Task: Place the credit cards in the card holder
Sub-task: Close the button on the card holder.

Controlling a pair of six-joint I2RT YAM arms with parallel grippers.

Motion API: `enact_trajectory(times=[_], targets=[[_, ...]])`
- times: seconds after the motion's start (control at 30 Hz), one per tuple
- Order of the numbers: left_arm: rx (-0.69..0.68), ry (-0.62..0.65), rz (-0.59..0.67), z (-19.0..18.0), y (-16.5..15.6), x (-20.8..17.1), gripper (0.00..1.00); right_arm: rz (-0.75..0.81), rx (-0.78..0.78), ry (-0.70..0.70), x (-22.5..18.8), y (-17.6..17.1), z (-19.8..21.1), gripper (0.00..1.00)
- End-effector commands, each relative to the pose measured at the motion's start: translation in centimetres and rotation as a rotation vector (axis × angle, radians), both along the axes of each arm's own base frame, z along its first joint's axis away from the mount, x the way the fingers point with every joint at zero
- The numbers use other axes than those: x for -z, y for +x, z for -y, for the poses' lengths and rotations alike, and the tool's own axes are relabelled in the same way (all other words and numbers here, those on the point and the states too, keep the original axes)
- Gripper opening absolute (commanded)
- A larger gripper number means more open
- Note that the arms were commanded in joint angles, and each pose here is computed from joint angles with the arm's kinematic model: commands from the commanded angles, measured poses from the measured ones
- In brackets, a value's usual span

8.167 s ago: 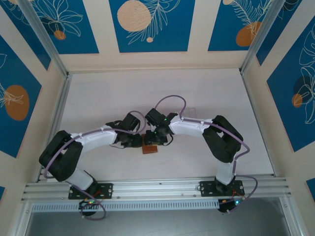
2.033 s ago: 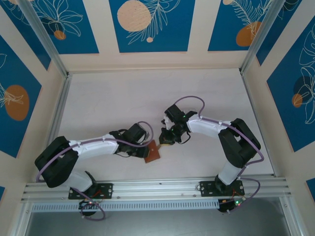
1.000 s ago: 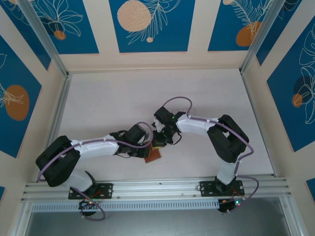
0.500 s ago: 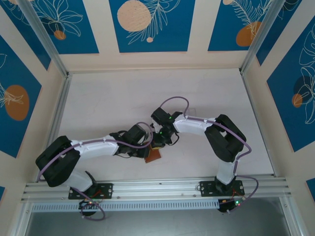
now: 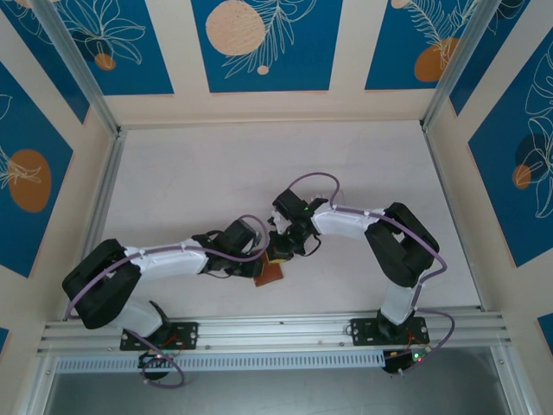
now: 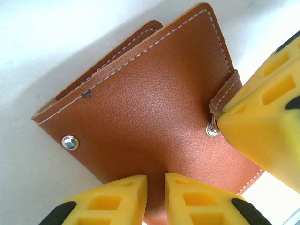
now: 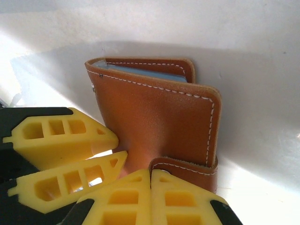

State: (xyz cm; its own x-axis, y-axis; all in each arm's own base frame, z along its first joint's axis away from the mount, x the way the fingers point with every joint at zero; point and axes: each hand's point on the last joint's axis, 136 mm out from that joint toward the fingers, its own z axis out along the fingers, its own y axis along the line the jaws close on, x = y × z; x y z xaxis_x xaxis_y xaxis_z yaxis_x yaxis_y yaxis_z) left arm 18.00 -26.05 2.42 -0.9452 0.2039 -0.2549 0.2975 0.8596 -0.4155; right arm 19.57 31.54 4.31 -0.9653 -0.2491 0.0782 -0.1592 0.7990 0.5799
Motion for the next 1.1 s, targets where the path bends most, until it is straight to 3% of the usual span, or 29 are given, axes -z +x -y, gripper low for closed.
enact_trajectory(times=[0.0,1.07], targets=[[-0.002,0.085,-0.057,-1.4,-1.6,3.3,0.19,-0.073,-0.034,0.063,-1.1,-2.1,-0.5,0.0],[0.007,0.07,-0.052,-0.9,-1.3,3.3,0.19,-0.144,-0.038,0.04,1.0,-2.6,-1.7,0.0]])
